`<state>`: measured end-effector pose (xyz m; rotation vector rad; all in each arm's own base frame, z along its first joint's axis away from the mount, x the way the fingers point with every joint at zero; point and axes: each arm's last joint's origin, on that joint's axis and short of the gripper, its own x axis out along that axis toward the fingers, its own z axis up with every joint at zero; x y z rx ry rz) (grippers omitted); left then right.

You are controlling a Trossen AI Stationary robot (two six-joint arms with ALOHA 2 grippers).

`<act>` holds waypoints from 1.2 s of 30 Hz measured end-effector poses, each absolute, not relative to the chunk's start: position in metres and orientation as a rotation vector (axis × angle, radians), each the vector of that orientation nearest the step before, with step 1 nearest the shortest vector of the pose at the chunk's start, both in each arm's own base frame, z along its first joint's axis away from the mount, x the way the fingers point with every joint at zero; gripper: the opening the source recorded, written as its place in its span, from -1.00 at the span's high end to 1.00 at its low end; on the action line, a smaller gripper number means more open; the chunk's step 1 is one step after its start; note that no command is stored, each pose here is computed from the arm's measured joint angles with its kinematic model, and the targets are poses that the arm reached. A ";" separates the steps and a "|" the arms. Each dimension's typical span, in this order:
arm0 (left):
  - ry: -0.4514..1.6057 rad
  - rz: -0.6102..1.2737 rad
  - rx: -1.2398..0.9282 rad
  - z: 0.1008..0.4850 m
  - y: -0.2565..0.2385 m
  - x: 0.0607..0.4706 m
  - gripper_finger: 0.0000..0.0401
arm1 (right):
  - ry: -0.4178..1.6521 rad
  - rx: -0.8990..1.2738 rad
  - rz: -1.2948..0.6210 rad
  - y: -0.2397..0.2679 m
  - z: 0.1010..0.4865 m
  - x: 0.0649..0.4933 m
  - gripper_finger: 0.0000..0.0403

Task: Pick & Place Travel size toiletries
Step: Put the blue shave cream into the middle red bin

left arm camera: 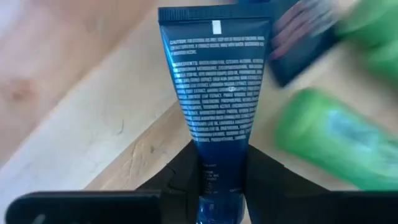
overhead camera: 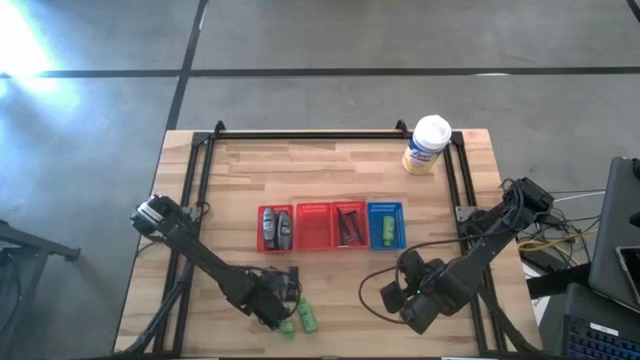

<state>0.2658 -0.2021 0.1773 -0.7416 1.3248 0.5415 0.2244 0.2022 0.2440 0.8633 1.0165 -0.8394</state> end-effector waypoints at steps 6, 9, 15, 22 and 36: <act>1.002 0.524 -0.799 0.234 -0.188 0.270 0.53 | 1.015 0.867 -0.842 0.202 0.244 0.224 -0.71; 0.816 0.566 -0.838 0.254 -0.169 0.277 0.53 | 1.009 0.880 -0.851 0.202 0.244 0.224 -0.74; 0.633 0.650 -0.845 0.259 -0.114 0.314 0.54 | 1.001 0.901 -0.863 0.202 0.244 0.225 -0.75; 0.672 0.760 -0.910 0.239 -0.064 0.337 0.53 | 0.986 0.936 -0.884 0.203 0.244 0.225 -0.64; 0.727 0.790 -0.996 0.226 -0.055 0.344 0.08 | 0.983 0.935 -0.885 0.203 0.243 0.225 -0.65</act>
